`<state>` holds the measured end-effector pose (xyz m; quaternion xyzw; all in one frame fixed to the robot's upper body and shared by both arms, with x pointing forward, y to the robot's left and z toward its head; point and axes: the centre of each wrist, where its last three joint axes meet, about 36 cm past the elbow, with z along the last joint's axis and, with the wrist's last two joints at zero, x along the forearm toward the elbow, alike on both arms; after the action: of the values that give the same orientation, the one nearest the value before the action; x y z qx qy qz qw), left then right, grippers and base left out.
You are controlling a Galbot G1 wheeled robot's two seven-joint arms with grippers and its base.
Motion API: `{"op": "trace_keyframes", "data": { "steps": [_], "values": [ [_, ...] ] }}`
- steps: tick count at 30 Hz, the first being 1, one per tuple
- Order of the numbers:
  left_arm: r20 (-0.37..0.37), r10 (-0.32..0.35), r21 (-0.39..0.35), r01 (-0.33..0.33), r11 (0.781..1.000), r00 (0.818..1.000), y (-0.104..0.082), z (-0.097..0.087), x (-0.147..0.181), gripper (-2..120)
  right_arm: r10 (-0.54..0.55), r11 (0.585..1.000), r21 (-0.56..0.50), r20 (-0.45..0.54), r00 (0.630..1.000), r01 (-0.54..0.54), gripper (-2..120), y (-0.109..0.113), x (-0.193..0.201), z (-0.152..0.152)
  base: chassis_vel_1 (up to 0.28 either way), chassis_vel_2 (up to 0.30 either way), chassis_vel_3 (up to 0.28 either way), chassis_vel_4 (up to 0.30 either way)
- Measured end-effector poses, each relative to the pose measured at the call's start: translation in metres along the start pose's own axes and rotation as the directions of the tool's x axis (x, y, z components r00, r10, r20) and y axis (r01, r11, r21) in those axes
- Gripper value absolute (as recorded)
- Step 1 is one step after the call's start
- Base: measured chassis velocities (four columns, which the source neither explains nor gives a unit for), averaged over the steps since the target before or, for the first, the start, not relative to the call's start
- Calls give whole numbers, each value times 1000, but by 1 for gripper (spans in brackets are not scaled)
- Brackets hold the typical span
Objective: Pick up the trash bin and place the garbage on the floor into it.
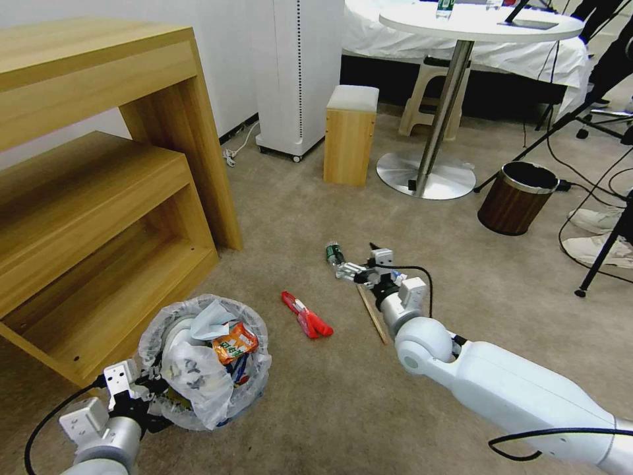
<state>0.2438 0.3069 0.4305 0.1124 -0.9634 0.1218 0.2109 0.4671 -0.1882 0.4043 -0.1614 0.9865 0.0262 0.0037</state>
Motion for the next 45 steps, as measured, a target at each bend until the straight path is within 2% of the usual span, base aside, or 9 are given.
{"op": "trace_keyframes", "data": {
  "steps": [2, 7, 23, 45],
  "values": [
    [1, -2, -4, 2, 1000, 1000, 1, -1, 0, 0, -6, 1000, 14, 40, 999, 6, 100, -3, 1, -2, 0, 0, 0, 0],
    [4, -1, -10, 1, 1000, 1000, 3, -3, 2, 0, -14, 1000, 26, 70, 997, 12, 100, -10, 8, -5, 0, 0, 0, 0],
    [1, 5, -16, -5, 1000, 1000, 1, -3, 6, 0, 45, 996, 76, 72, 996, -51, 100, -45, 36, -1, 0, 0, 0, 0],
    [11, 7, -29, -7, 1000, 1000, 5, -7, 5, 0, 47, 995, 86, 71, 996, -53, 100, -42, 39, 7, -66, 65, 70, -64]
  ]
}}
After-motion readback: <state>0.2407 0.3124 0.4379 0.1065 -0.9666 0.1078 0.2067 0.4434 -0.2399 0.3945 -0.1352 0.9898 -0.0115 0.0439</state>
